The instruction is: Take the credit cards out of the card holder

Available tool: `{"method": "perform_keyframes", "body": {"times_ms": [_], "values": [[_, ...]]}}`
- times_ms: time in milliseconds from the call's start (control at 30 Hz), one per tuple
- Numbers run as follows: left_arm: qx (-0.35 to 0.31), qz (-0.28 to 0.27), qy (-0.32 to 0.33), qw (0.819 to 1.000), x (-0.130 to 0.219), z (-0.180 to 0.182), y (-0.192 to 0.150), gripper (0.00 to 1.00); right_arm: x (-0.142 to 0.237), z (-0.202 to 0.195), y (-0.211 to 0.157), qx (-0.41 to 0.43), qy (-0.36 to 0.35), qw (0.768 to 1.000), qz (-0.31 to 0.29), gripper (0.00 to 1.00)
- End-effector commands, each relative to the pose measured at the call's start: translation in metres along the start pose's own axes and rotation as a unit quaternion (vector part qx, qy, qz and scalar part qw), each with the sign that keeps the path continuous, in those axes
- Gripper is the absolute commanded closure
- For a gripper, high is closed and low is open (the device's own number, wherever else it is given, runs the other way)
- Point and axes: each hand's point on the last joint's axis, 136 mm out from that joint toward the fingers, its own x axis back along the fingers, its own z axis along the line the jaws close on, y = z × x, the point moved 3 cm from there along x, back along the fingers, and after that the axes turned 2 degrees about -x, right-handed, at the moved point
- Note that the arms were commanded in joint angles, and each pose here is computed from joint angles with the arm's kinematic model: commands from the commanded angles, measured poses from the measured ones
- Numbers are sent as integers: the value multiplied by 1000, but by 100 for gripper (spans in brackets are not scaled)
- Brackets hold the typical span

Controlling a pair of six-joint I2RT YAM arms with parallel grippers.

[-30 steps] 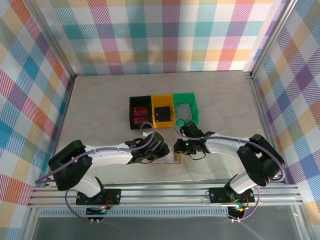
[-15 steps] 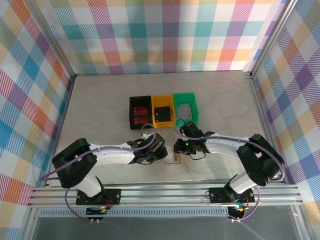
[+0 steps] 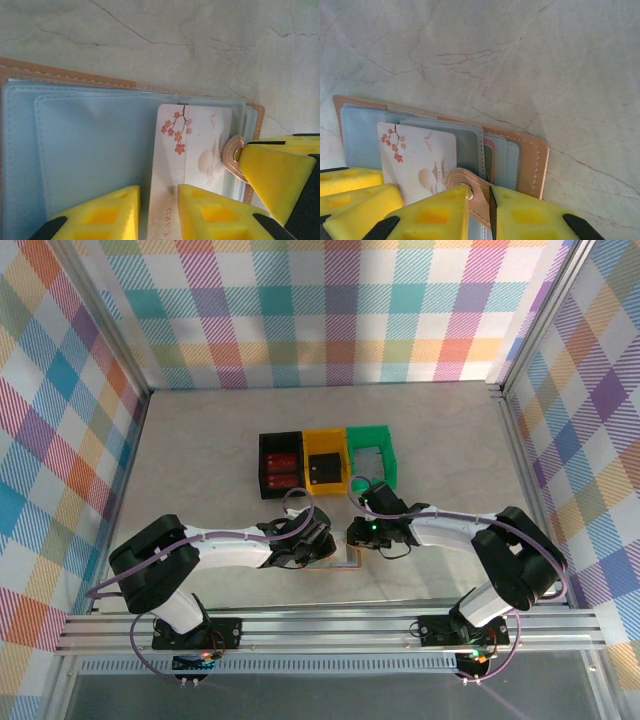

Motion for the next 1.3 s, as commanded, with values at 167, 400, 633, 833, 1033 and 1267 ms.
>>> {"method": "perform_keyframes", "body": {"times_ms": [167, 400, 633, 833, 1033, 1267], "values": [[9, -6, -20, 1000, 0, -1, -2, 82, -18, -43, -36, -29, -71, 995, 60, 82], [17, -22, -37, 999, 6, -2, 1, 85, -22, -43, -39, -37, -62, 995, 67, 82], [16, -35, -46, 998, 13, -4, 5, 92, -21, -44, -40, -37, -64, 995, 65, 82], [13, -39, -45, 998, 17, -2, 5, 100, -21, -46, -41, -38, -69, 995, 64, 82], [7, -48, -38, 998, 24, 2, 7, 100, -19, -47, -39, -35, -76, 995, 61, 82], [-16, -60, -35, 997, 39, 7, 9, 100, -17, -50, -39, -33, -86, 994, 59, 83]]}}
